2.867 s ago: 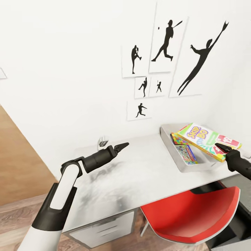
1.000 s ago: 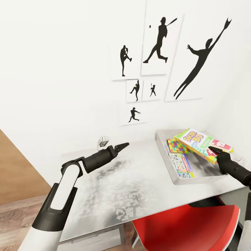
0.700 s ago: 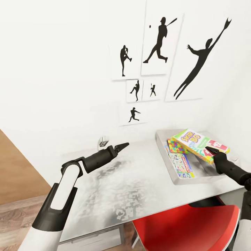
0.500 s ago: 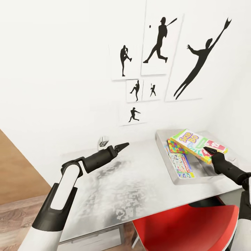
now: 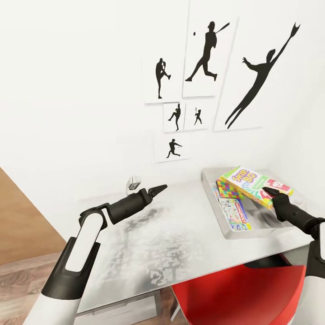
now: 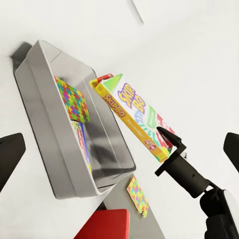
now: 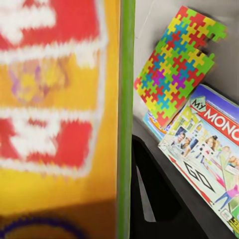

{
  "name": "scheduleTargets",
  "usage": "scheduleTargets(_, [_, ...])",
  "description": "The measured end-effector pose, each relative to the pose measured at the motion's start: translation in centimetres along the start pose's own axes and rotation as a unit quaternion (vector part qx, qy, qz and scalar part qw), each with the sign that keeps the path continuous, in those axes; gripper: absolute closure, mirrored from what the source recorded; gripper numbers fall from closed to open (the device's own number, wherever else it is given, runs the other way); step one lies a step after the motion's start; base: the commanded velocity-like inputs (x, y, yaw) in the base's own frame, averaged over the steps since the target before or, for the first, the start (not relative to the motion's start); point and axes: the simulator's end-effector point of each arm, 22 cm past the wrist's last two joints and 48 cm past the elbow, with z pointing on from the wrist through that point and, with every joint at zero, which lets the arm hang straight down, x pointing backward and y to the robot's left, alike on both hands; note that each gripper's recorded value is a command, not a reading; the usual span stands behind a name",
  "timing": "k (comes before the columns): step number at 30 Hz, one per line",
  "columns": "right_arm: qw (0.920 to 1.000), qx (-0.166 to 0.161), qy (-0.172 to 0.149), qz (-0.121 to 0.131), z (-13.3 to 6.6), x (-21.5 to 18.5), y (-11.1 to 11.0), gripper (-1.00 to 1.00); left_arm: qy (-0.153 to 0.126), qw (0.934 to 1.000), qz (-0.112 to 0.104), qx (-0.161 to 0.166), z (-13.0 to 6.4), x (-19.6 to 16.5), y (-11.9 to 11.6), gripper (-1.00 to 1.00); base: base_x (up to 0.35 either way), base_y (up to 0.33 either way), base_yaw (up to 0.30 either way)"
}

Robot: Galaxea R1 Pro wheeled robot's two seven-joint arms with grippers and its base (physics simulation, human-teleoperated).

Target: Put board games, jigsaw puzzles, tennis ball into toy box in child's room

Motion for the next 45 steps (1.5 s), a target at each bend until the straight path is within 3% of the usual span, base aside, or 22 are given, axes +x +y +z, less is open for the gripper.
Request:
scheduleTargets(9, [0.9999, 0.017, 0.001, 0.0, 0.3, 0.2, -0.2, 1.0, 0.0, 1.0, 0.0, 0.0, 0.0, 0.0, 0.0, -1.0, 0.0, 0.0, 0.0])
scheduleTargets(33, [0.9997, 0.023, -0.001, 0.0, 1.1, 0.4, 0.1, 1.0, 0.0, 1.0, 0.0, 0.0, 0.0, 0.0, 0.0, -1.0, 0.0, 0.0, 0.0])
scheduleTargets(45, [0.9992, 0.03, -0.002, 0.027, 3.8, 1.1, 0.0, 1.0, 0.0, 1.0, 0.0, 0.002, 0.0, 0.0, 0.0, -1.0, 0.0, 0.0, 0.0])
